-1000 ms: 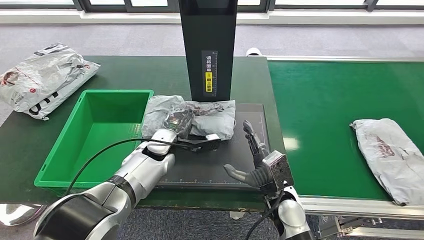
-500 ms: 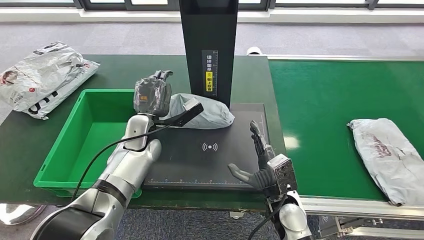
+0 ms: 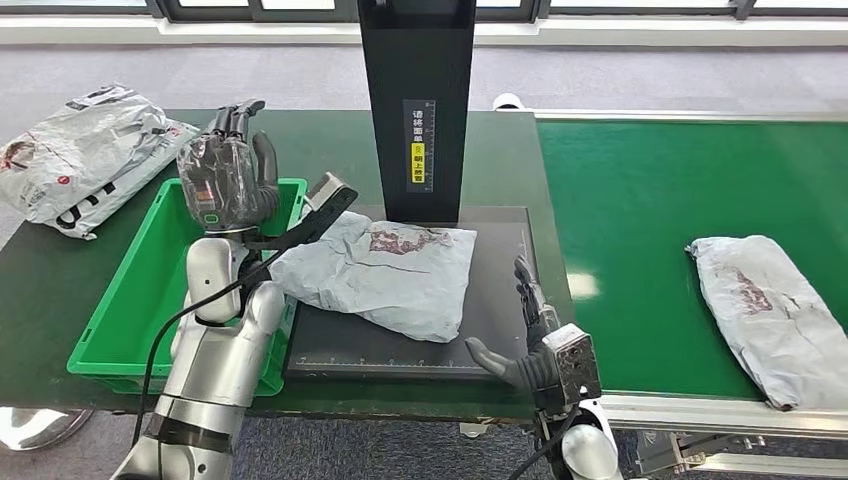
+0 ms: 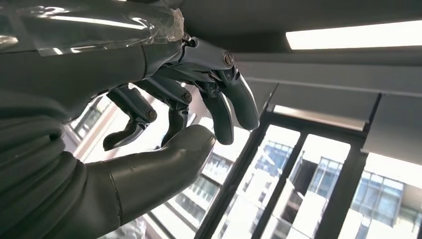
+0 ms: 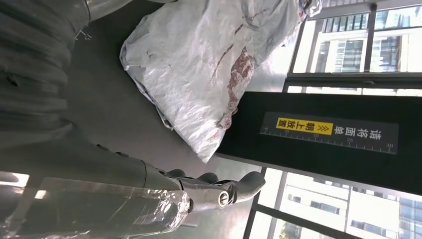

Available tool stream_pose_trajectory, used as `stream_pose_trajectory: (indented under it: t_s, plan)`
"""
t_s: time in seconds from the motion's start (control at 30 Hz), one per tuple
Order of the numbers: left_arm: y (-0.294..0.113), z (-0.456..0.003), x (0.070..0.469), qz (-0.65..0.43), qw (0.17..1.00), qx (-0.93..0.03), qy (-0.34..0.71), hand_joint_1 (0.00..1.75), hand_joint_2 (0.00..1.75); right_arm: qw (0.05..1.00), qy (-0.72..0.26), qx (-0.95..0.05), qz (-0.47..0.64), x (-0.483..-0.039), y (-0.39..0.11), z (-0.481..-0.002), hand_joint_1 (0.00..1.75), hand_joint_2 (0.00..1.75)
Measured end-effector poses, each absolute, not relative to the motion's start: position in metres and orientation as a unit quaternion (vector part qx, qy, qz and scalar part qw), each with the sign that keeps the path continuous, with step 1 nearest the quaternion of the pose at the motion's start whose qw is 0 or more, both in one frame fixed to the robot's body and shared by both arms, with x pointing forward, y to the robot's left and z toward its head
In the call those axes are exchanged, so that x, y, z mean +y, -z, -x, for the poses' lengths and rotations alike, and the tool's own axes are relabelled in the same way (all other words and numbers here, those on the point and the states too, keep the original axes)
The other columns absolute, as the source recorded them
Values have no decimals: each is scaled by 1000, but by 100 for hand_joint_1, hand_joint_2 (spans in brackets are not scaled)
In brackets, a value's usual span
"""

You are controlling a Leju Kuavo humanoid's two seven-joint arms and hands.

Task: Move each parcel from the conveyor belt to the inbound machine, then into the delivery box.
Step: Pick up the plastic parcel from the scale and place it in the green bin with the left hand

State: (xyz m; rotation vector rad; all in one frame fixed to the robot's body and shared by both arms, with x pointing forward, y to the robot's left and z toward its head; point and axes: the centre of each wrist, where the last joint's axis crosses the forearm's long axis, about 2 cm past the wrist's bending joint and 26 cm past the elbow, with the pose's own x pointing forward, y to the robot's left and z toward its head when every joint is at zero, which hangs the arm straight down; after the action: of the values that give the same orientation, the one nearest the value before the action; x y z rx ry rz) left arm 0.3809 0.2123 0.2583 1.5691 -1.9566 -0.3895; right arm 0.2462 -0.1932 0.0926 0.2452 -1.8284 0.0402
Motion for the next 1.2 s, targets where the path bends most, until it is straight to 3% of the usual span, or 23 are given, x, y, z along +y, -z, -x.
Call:
stream_pose_trajectory:
  t_s: [0.03, 0.17, 0.3, 0.5, 1.2]
  plan:
    - [-260, -378, 216, -598, 294, -732, 139, 175, 175, 604, -17, -790, -105, -194, -92, -245, 0, 175]
    - [-265, -370, 233, -612, 312, -713, 142, 0, 175, 606, -15, -789, -102, -196, -91, -242, 0, 175]
    - [-257, -377, 236, -586, 382, -672, 244, 0, 175, 604, -17, -790, -101, -199, -92, -240, 0, 175]
    - [-216, -405, 202, -495, 423, -615, 444, 0, 175, 597, -32, -793, -117, -200, -94, -243, 0, 175]
    - [-148, -411, 150, -326, 427, -480, 693, 0, 175, 599, -52, -788, -135, -198, -96, -262, 0, 175]
